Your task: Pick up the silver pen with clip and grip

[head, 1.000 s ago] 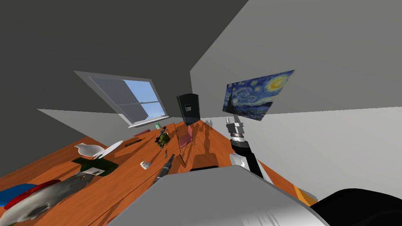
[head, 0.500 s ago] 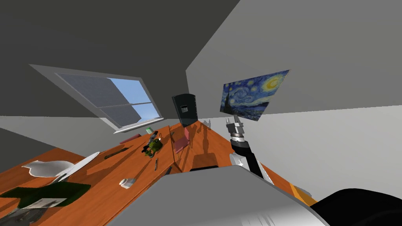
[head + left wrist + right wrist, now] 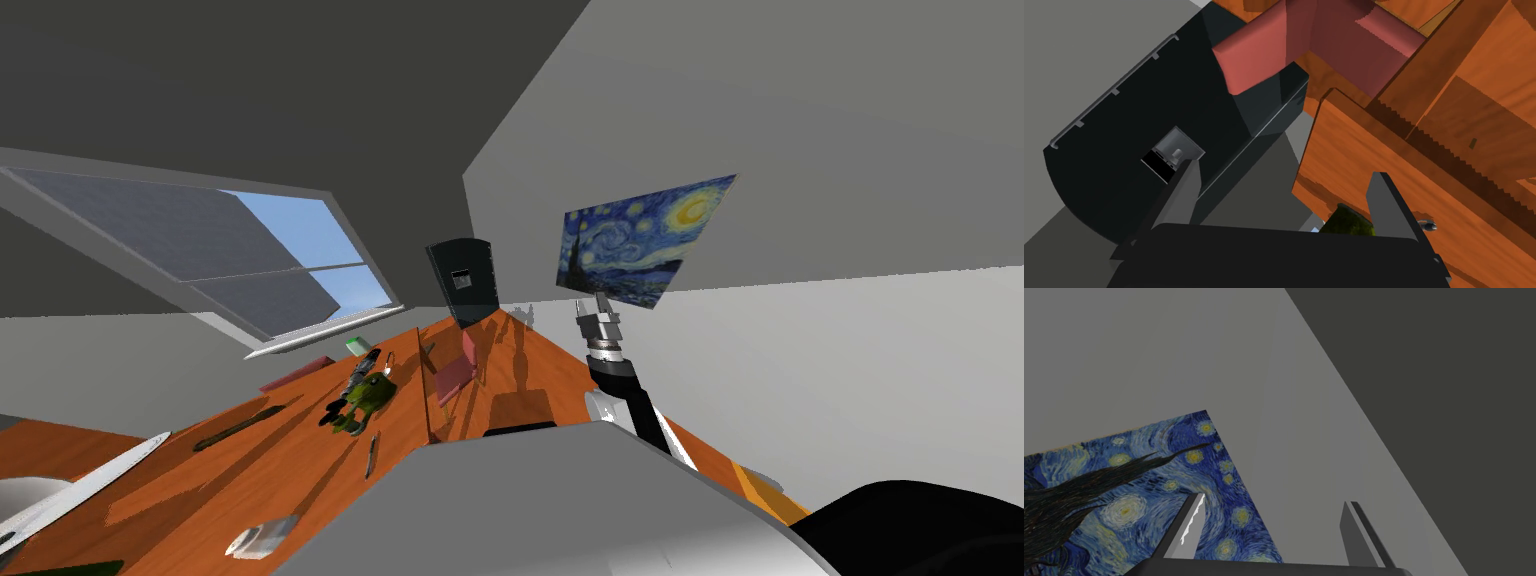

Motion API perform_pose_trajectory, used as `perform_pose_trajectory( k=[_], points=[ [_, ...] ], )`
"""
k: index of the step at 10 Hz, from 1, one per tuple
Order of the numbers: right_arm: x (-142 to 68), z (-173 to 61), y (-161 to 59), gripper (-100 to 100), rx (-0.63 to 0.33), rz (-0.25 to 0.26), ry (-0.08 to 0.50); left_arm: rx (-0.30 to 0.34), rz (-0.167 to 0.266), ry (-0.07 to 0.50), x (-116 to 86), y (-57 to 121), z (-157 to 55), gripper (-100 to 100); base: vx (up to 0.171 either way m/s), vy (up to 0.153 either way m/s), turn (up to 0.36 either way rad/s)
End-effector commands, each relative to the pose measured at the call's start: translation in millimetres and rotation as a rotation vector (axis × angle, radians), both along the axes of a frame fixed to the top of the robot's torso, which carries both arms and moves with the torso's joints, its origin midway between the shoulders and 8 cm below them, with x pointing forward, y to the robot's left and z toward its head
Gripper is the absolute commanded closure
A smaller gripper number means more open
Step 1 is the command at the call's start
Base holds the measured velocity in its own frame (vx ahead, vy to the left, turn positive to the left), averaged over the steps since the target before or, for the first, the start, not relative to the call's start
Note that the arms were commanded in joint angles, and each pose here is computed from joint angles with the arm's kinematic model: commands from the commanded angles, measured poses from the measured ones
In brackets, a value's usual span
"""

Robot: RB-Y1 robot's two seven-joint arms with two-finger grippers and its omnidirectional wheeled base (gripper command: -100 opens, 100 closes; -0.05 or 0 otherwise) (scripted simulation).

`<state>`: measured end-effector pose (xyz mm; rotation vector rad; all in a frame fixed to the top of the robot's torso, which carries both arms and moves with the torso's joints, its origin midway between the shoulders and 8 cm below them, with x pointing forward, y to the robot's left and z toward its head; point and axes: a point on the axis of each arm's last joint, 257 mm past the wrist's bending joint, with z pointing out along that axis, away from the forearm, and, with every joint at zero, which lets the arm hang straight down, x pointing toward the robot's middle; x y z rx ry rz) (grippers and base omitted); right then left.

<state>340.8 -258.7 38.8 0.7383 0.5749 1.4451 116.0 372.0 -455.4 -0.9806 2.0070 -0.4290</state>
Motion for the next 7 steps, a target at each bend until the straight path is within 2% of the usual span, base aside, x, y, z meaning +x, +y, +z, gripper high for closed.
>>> perform_pose_trajectory(
  k=[1, 2, 3, 4, 6, 7],
  points=[
    [0, 0, 0, 0, 0.0, 0.0, 0.0, 0.045, 0.007, 0.077, -31, 18.3, -15, -100, 0.174, -0.001, -0.162],
    [0, 0, 0, 0, 0.0, 0.0, 0.0, 0.047, 0.013, 0.096, -39, 21.2, -20, -100, 0.146, 0.011, -0.033],
    [0, 0, 0, 0, 0.0, 0.0, 0.0, 0.077, 0.017, 0.141, -58, 32.6, -28, -100, 0.132, 0.009, -0.076],
    [0, 0, 0, 0, 0.0, 0.0, 0.0, 0.078, 0.021, 0.153, -64, 34.5, -31, -100, 0.097, 0.021, -0.04],
    [0, 0, 0, 0, 0.0, 0.0, 0.0, 0.136, 0.032, 0.243, -104, 58.0, -43, -100, 0.145, 0.041, -0.105],
    [0, 0, 0, 0, 0.0, 0.0, 0.0, 0.138, 0.038, 0.26, -112, 60.4, -47, -100, 0.126, 0.044, -0.057]
  ],
)
